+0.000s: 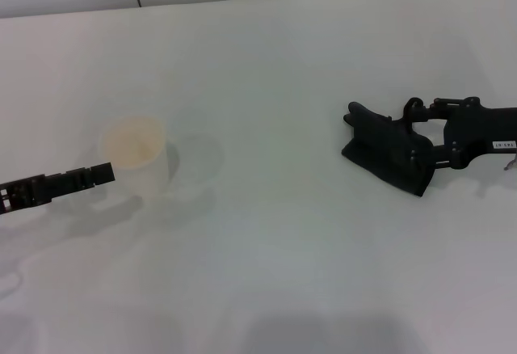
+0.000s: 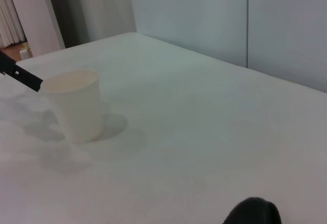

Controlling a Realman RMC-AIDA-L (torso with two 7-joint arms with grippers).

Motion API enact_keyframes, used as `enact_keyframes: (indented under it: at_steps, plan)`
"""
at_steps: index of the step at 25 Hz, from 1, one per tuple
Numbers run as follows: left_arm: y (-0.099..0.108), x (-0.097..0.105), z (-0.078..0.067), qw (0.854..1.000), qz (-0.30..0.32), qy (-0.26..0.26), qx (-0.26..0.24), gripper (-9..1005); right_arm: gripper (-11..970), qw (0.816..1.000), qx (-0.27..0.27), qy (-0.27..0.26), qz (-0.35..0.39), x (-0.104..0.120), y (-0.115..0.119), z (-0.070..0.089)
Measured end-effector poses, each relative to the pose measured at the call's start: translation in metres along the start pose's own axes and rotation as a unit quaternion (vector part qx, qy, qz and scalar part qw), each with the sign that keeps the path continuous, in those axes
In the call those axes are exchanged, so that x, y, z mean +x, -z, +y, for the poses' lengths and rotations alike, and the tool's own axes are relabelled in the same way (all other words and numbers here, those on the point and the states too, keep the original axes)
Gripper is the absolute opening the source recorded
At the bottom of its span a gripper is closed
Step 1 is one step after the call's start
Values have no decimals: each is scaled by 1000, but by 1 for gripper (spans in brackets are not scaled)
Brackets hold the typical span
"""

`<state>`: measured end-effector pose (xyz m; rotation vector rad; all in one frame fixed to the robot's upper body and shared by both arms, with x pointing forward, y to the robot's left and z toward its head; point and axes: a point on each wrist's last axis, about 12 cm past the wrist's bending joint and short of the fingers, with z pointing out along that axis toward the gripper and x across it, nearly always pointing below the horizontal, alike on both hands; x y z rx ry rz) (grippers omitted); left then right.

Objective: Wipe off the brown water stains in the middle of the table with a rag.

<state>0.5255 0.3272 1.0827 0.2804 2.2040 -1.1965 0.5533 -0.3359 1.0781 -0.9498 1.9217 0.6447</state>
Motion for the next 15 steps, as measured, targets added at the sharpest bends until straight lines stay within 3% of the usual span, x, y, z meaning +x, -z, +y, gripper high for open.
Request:
enact_keyframes:
  at_steps: [15]
  plan:
    - [-2, -1, 0, 1000, 0, -7, -2, 892, 860, 1000, 1, 0, 1, 0, -1, 0]
